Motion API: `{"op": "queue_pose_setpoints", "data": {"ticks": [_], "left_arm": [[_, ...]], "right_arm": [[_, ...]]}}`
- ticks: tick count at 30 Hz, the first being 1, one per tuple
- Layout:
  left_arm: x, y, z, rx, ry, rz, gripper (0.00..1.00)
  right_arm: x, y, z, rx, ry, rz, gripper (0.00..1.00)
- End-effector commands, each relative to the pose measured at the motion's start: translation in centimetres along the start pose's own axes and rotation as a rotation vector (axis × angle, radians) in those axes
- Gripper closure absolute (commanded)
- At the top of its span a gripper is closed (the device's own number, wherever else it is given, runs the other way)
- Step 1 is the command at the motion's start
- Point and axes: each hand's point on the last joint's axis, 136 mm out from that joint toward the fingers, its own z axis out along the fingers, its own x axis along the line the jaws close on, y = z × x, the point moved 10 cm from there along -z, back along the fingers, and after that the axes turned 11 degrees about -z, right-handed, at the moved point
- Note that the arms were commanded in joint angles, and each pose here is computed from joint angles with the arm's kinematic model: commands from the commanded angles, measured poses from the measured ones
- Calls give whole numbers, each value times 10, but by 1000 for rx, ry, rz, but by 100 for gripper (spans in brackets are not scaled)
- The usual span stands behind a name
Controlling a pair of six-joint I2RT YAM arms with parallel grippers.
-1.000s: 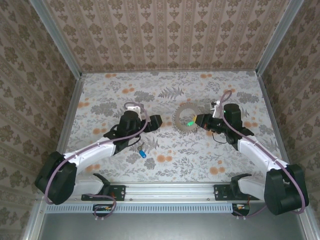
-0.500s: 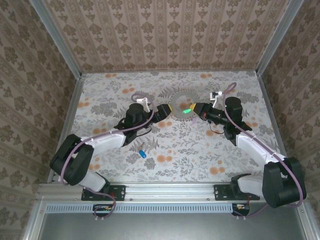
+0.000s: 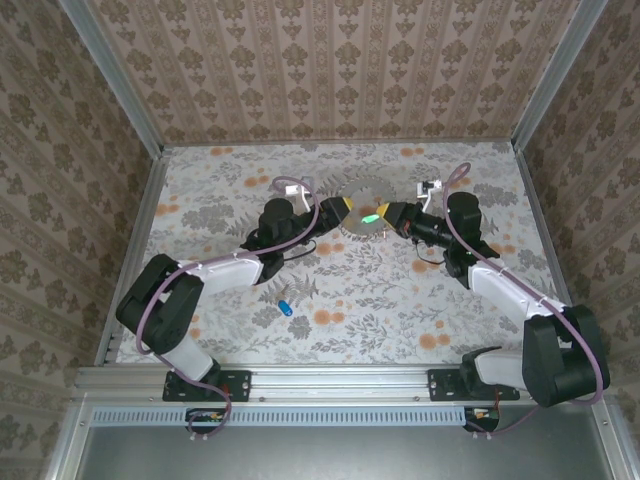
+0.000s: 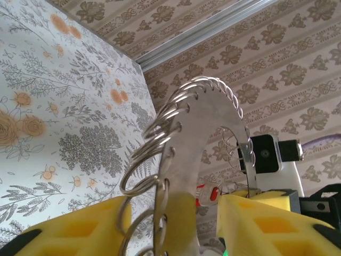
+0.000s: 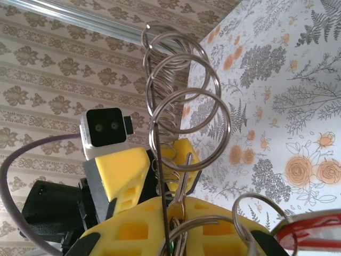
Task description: Put the keys on the keyring
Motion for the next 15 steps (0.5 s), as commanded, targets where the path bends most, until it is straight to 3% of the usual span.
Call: {"op": "queue_pose_setpoints", "data": {"ticks": [1, 3, 8, 13, 15], "left_arm": [[-25, 8, -2, -22, -93, 36, 61], [-29, 11, -5, -34, -99, 44, 73], [-41, 20, -15, -65, -119, 62, 100], [-60, 36, -29, -86, -121, 109, 100], [-63, 41, -36, -77, -17, 138, 100]], "right_arm": [[19, 14, 2, -21, 82, -56, 98], [18, 14, 2, -21, 78, -58, 94], [12, 11, -4, -9, -4, -94, 67], [-1, 2, -33, -14, -413, -244, 54], [-2, 1, -46, -31, -535, -336, 51]]}}
